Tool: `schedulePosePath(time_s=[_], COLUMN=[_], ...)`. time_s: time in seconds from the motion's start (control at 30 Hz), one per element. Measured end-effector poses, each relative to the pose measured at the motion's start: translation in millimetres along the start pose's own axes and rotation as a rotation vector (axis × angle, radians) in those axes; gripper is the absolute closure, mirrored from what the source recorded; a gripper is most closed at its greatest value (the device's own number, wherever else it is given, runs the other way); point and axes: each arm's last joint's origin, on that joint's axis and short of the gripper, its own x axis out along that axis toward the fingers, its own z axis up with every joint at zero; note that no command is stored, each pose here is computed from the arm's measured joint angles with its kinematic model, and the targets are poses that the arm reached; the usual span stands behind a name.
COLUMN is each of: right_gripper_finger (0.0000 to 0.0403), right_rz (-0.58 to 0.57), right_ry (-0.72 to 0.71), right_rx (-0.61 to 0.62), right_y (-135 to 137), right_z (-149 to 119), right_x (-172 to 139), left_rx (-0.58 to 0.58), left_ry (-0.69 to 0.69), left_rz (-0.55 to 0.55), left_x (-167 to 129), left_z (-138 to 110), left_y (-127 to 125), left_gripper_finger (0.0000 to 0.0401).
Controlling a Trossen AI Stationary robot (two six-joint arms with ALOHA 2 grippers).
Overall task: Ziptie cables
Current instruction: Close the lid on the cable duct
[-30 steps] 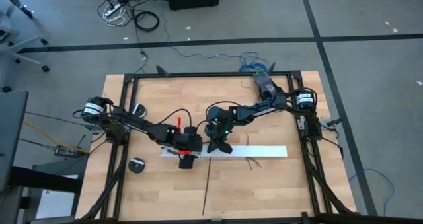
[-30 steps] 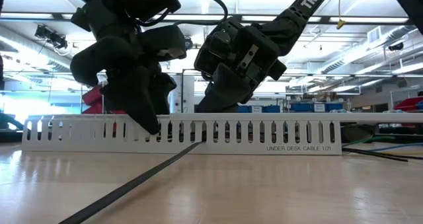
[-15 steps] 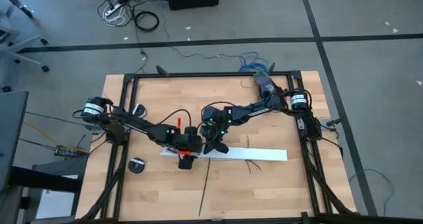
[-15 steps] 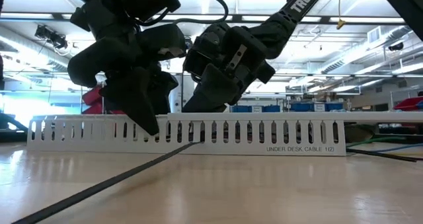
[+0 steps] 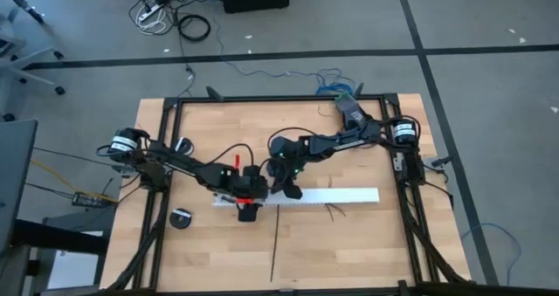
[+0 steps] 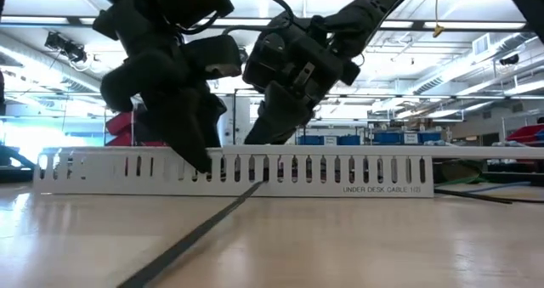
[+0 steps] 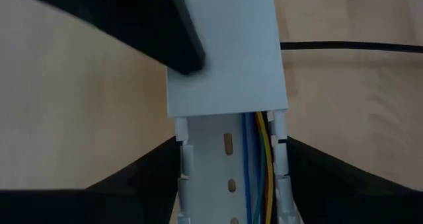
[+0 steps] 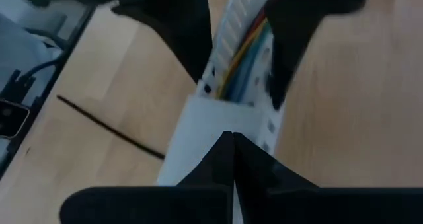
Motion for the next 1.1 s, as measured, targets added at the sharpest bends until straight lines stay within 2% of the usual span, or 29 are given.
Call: schedulePosePath(time_s=[0.23, 0.43, 0.6, 0.77, 1.1], right_gripper_finger=[0.0403, 0.0403, 0.0403, 0.0403, 0.0403], right_rz=[-0.051, -0.112, -0.138, -0.148, -0.161], right_ry=[0.03, 0.027, -0.016, -0.091, -0.102], right_rx=[-0.001, 0.016, 0.085, 0.172, 0.194], right_y=[16, 41, 61, 66, 71], right_z=[6, 10, -11, -44, -55], right_x=[-14, -43, -60, -54, -47], left_rx=[-0.016, -0.065, -0.075, -0.092, -0.183], left_ry=[0.016, 0.048, 0.053, 0.042, 0.01], left_rz=[-0.011, -0.008, -0.007, -0.008, -0.014], left_x=[0, -2, -2, -1, 0], left_z=[-1, -4, -5, -4, -1], left_y=[0, -2, -2, -2, -2], left_gripper_finger=[0.0162, 0.0162, 0.0162, 0.0162, 0.0162])
